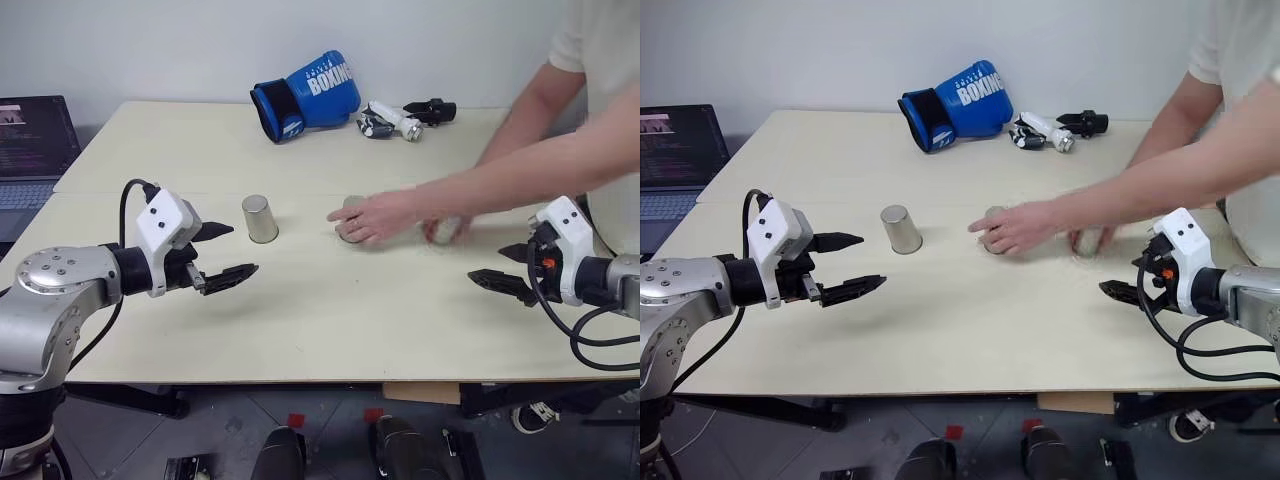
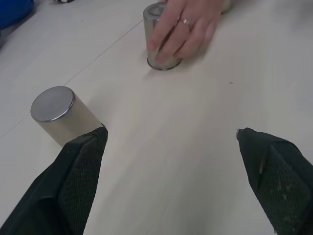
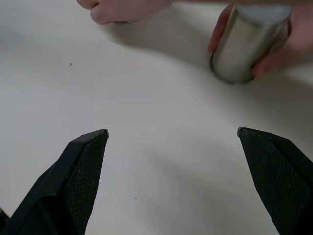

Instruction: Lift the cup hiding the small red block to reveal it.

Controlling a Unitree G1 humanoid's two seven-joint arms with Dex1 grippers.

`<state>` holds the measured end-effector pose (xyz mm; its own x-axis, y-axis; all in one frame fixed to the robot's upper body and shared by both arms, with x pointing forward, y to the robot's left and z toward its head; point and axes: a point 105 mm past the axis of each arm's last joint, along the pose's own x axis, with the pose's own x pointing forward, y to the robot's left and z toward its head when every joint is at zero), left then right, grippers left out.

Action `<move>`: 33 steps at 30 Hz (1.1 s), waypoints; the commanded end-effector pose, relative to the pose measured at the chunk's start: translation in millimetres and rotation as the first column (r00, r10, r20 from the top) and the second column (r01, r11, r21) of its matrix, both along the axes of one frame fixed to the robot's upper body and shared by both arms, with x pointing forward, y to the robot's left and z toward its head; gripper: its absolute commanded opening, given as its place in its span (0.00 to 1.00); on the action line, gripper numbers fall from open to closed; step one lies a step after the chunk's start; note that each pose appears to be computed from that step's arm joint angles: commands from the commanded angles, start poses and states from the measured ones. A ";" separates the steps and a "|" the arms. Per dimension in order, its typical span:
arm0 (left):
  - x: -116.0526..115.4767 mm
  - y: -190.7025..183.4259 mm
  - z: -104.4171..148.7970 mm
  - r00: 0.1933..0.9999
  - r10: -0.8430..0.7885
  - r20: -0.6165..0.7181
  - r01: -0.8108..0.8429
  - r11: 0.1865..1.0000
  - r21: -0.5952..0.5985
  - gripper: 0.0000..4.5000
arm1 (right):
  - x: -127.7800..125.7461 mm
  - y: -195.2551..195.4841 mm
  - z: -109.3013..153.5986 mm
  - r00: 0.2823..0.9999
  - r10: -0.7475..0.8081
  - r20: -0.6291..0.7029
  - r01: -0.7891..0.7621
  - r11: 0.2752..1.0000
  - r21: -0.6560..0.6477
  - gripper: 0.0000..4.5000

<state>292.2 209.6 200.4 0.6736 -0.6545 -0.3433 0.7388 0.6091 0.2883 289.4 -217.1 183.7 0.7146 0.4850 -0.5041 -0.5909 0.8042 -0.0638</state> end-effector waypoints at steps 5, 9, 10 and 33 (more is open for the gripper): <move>-1.6 3.1 9.3 0.999 0.003 0.035 -0.004 1.000 0.021 1.00 | 2.3 1.3 12.4 0.998 0.016 0.054 -0.015 1.000 -0.018 1.00; -2.3 5.6 10.1 0.999 0.011 0.035 -0.011 1.000 0.026 1.00 | 2.9 0.9 12.2 0.998 0.015 0.055 -0.014 1.000 -0.018 1.00; -2.4 6.1 10.4 0.999 0.012 0.035 -0.013 1.000 0.026 1.00 | 3.1 1.5 12.1 0.998 0.016 0.055 -0.015 1.000 -0.017 1.00; -4.3 -37.6 -26.5 0.999 0.020 0.037 -0.017 0.996 -0.086 1.00 | 24.5 78.8 -5.0 0.968 0.220 0.124 -0.232 0.968 0.092 1.00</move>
